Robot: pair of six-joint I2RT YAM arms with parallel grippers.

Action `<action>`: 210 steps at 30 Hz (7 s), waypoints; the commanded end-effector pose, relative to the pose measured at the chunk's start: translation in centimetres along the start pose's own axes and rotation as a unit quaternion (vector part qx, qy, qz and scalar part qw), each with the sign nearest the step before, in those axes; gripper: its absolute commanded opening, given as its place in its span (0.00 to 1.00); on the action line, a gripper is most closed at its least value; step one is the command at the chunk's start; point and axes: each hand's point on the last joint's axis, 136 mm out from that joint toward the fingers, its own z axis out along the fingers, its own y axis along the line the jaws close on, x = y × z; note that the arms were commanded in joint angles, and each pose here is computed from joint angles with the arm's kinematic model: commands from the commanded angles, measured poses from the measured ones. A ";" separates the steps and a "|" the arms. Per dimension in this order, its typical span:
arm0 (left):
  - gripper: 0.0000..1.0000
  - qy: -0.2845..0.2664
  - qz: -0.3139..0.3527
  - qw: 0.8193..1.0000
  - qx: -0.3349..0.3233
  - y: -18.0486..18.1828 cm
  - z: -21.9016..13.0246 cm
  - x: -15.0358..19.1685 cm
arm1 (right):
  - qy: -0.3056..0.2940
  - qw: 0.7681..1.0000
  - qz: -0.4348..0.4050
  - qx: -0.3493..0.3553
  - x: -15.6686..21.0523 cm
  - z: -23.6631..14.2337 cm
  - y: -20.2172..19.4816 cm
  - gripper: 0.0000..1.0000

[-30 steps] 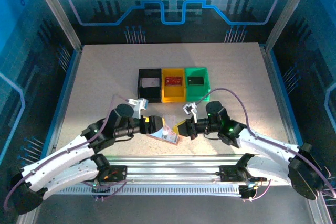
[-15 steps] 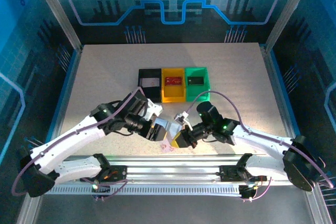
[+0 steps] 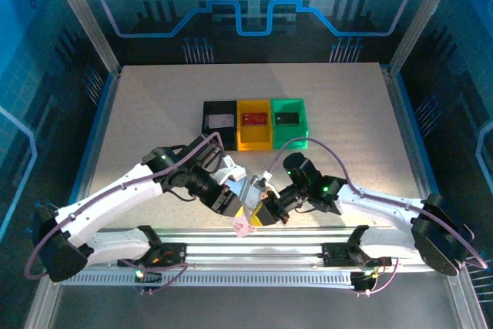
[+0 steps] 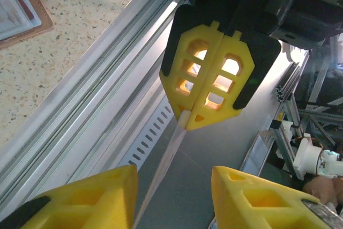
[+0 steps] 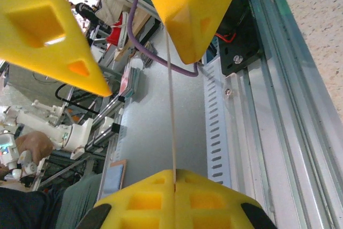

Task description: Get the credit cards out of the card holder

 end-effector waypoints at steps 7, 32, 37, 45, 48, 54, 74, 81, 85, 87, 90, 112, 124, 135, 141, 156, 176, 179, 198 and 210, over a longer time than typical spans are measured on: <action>0.28 0.026 -0.002 0.999 0.046 -1.5 0.4 0.4 | -0.003 0.999 -0.039 -0.025 -1.0 0.1 1.8 0.00; 0.00 -0.262 -0.104 0.948 -0.148 6.6 -9.7 -7.9 | -0.231 0.908 0.010 0.350 -4.4 -13.6 -6.3 0.72; 0.00 -0.343 -0.153 0.909 -0.181 8.6 -13.2 -11.2 | -0.268 0.889 -0.005 0.372 -4.5 -15.3 -5.4 0.85; 0.00 -0.377 -0.233 0.874 -0.198 14.1 -14.9 -16.0 | -0.284 0.881 -0.017 0.378 -4.4 -16.1 -4.3 1.00; 0.00 -0.370 -0.250 0.871 -0.203 16.1 -14.4 -17.9 | -0.288 0.880 -0.023 0.377 -4.4 -16.2 -3.9 1.00; 0.00 -0.370 -0.275 0.856 -0.234 19.9 -14.3 -21.2 | -0.299 0.877 -0.032 0.374 -4.3 -16.6 -2.9 1.00; 0.00 -0.343 -0.316 0.848 -0.252 28.7 -11.7 -28.1 | -0.294 0.887 -0.047 0.353 -3.7 -15.9 -1.9 1.00; 0.00 -0.334 -0.325 0.846 -0.259 30.3 -11.1 -28.2 | -0.293 0.890 -0.051 0.346 -3.7 -15.6 -1.8 1.00; 0.00 -0.332 -0.329 0.845 -0.260 31.1 -10.9 -27.8 | -0.290 0.892 -0.050 0.344 -3.7 -15.5 -1.9 1.00; 0.00 -0.333 -0.333 0.843 -0.260 31.5 -10.9 -27.6 | -0.290 0.892 -0.050 0.344 -3.7 -15.4 -2.0 1.00; 0.00 -0.333 -0.336 0.844 -0.253 31.8 -10.8 -27.5 | -0.290 0.892 -0.051 0.344 -3.6 -15.4 -2.0 1.00; 0.05 -0.316 -0.348 0.853 -0.226 33.2 -8.7 -26.8 | -0.280 0.894 -0.051 0.345 -3.4 -15.0 -2.2 1.00; 0.13 -0.307 -0.347 0.856 -0.229 33.4 -8.1 -26.6 | -0.279 0.894 -0.053 0.347 -3.3 -14.9 -2.3 1.00; 0.18 -0.302 -0.342 0.858 -0.236 33.3 -8.3 -26.4 | -0.277 0.894 -0.051 0.348 -3.3 -14.8 -2.5 1.00; 0.19 -0.307 -0.333 0.857 -0.247 32.6 -9.6 -26.9 | -0.277 0.894 -0.050 0.349 -3.2 -14.8 -2.5 1.00; 0.22 -0.318 -0.313 0.852 -0.274 30.6 -13.1 -27.8 | -0.272 0.896 -0.048 0.348 -3.2 -14.7 -2.5 1.00; 0.24 -0.300 -0.291 0.889 -0.189 16.2 -6.0 -16.7 | -0.185 0.906 0.097 0.368 -0.8 -11.8 -7.8 0.70; 0.24 -0.293 -0.300 0.893 -0.164 15.5 -3.6 -15.0 | -0.170 0.906 0.120 0.368 -0.6 -10.3 -8.8 0.53; 0.24 -0.256 -0.361 0.878 -0.183 18.2 3.3 -8.2 | -0.183 0.864 0.215 0.416 -2.2 -4.8 -12.7 0.33; 0.24 -0.247 -0.379 0.871 -0.192 20.2 4.8 -5.6 | -0.184 0.846 0.258 0.428 -2.3 -3.3 -15.4 0.27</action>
